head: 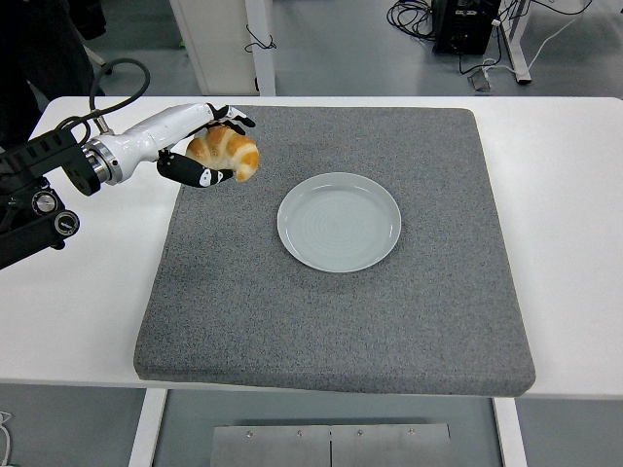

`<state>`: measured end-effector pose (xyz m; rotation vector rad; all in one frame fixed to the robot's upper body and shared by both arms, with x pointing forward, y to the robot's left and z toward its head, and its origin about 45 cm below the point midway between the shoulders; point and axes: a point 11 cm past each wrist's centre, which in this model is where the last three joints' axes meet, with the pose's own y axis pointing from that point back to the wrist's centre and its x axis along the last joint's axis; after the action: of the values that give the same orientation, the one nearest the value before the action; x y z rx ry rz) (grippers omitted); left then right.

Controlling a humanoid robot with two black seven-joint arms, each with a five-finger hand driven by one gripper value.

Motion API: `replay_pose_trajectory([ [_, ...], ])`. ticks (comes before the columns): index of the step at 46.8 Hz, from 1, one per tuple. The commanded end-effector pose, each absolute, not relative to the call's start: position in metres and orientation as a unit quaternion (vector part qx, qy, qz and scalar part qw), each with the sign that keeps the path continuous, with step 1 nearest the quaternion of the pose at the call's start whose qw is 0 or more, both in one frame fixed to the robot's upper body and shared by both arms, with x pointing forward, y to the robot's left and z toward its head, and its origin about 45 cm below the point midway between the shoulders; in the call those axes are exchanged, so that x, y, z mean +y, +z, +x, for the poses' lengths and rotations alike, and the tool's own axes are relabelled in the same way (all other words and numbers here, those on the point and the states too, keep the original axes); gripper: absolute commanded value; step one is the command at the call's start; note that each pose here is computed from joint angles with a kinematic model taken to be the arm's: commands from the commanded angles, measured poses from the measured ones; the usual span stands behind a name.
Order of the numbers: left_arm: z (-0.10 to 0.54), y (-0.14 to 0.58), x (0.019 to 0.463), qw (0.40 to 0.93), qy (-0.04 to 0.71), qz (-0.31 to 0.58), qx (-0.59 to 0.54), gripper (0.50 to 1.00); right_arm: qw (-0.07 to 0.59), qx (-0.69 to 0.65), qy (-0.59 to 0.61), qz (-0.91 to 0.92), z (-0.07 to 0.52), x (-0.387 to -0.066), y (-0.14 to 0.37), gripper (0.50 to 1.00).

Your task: Place the bread on the plate

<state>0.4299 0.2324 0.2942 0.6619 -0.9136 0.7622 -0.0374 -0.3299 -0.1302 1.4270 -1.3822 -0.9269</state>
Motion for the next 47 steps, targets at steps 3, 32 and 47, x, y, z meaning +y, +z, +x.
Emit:
replay_pose_trajectory([
  [3,0.433,0.293,0.221,0.782,0.347,0.301,-0.422,0.716,0.457,-0.561,-0.376,0.579,-0.037,-0.330,-0.130,1.000],
  [32,0.427,0.285,0.131,0.817,0.289,0.252,-0.431,0.725,0.457,-0.561,-0.376,0.579,-0.037,-0.330,-0.130,1.000],
  [47,0.427,0.258,0.108,0.818,0.269,0.270,-0.430,0.730,0.457,-0.561,-0.376,0.579,-0.037,-0.330,-0.130,1.000],
])
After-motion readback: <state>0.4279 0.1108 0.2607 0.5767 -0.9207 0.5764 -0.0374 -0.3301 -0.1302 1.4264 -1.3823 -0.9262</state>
